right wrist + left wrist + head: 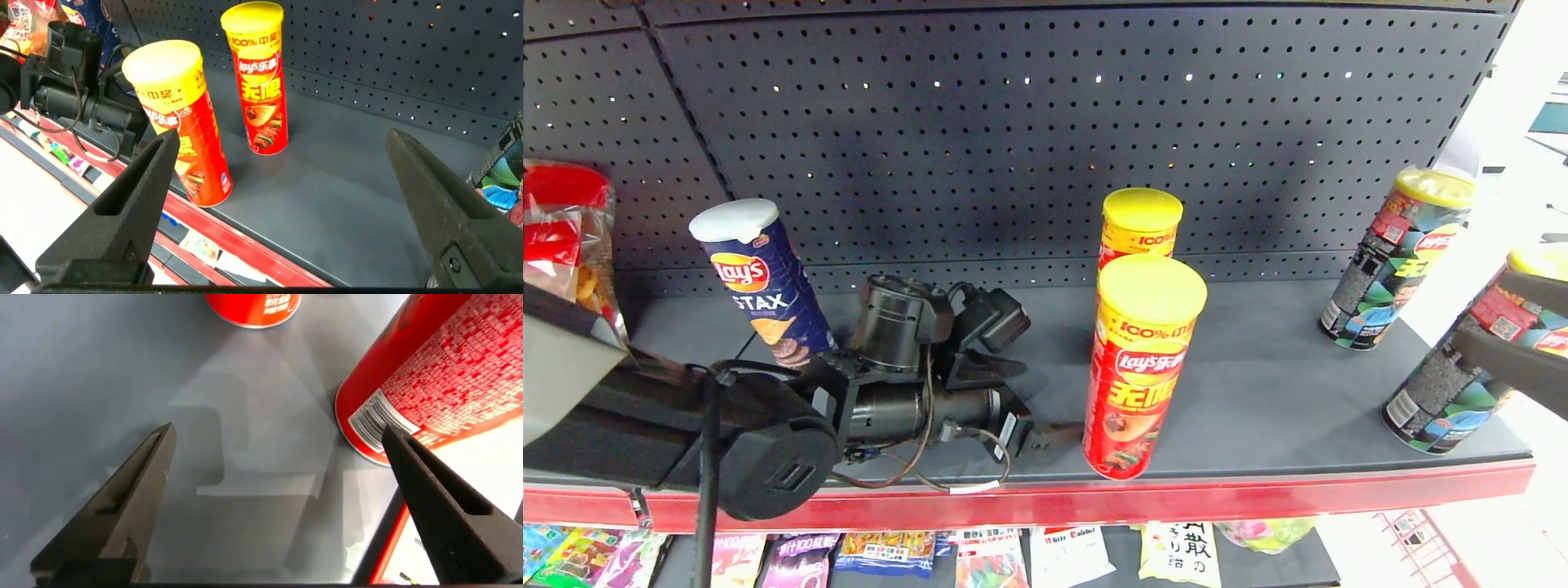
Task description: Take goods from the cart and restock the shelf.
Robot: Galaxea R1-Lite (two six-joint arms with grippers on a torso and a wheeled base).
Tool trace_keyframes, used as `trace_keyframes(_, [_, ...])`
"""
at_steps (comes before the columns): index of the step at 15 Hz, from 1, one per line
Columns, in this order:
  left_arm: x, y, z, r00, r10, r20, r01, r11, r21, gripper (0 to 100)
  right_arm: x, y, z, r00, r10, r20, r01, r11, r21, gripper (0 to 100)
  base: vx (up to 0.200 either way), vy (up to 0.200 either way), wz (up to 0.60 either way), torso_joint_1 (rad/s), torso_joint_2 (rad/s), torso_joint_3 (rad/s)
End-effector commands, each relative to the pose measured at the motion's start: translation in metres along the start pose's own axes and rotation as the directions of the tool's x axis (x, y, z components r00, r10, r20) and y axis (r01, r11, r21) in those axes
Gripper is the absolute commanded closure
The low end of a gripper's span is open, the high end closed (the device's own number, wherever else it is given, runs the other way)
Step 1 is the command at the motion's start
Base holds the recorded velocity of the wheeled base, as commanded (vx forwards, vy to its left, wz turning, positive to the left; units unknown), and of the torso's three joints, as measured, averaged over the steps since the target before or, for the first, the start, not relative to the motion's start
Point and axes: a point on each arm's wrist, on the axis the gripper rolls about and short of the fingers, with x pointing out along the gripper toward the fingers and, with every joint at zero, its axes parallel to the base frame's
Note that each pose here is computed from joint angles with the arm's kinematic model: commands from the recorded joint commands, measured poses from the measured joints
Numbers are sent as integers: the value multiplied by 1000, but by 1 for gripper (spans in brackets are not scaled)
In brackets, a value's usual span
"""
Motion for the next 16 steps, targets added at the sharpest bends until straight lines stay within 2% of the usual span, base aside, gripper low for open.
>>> trace_keyframes(1, [3, 0, -1, 1000, -3, -3, 3, 1000, 1, 0, 0, 0, 0, 1000, 1, -1, -1, 1000, -1, 0, 0, 0, 0, 0, 0, 0])
trace_keyframes(7, [2, 1, 2, 1000, 6, 5, -6, 1000, 2, 0, 1, 0, -3, 1000, -1, -12, 1, 1000, 1, 0, 0, 0, 0, 0, 0, 0])
trace_keyframes(8, [-7, 1, 6, 1000, 21, 22, -21, 1000, 2, 0, 1, -1, -5, 1000, -8, -18, 8, 1000, 2, 0, 0, 0, 0, 0, 0, 0])
trace_keyframes(10, [-53, -1, 18, 993, 78, 83, -79, 997, 1, 0, -1, -5, -15, 997, -68, -48, 68, 998, -5, 0, 0, 0, 0, 0, 0, 0])
trace_keyframes(11, [-62, -2, 20, 992, 92, 88, -93, 996, 0, 0, -2, -7, -17, 994, -98, -55, 98, 995, -11, 0, 0, 0, 0, 0, 0, 0])
trace_keyframes(12, [-117, -12, 29, 977, 189, 102, -189, 982, -15, 0, -5, -16, -23, 953, -296, -70, 285, 949, -135, 0, 0, 0, 0, 0, 0, 0])
trace_keyframes(14, [-189, -36, 28, 949, 307, 69, -305, 952, -35, 0, -8, -15, -28, 948, -307, -82, 293, 944, -149, 0, 0, 0, 0, 0, 0, 0])
trace_keyframes(16, [-253, -68, 3, 932, 361, 27, -360, 932, -36, 0, -18, -13, -34, 940, -319, -119, 299, 941, -159, 0, 0, 0, 0, 0, 0, 0])
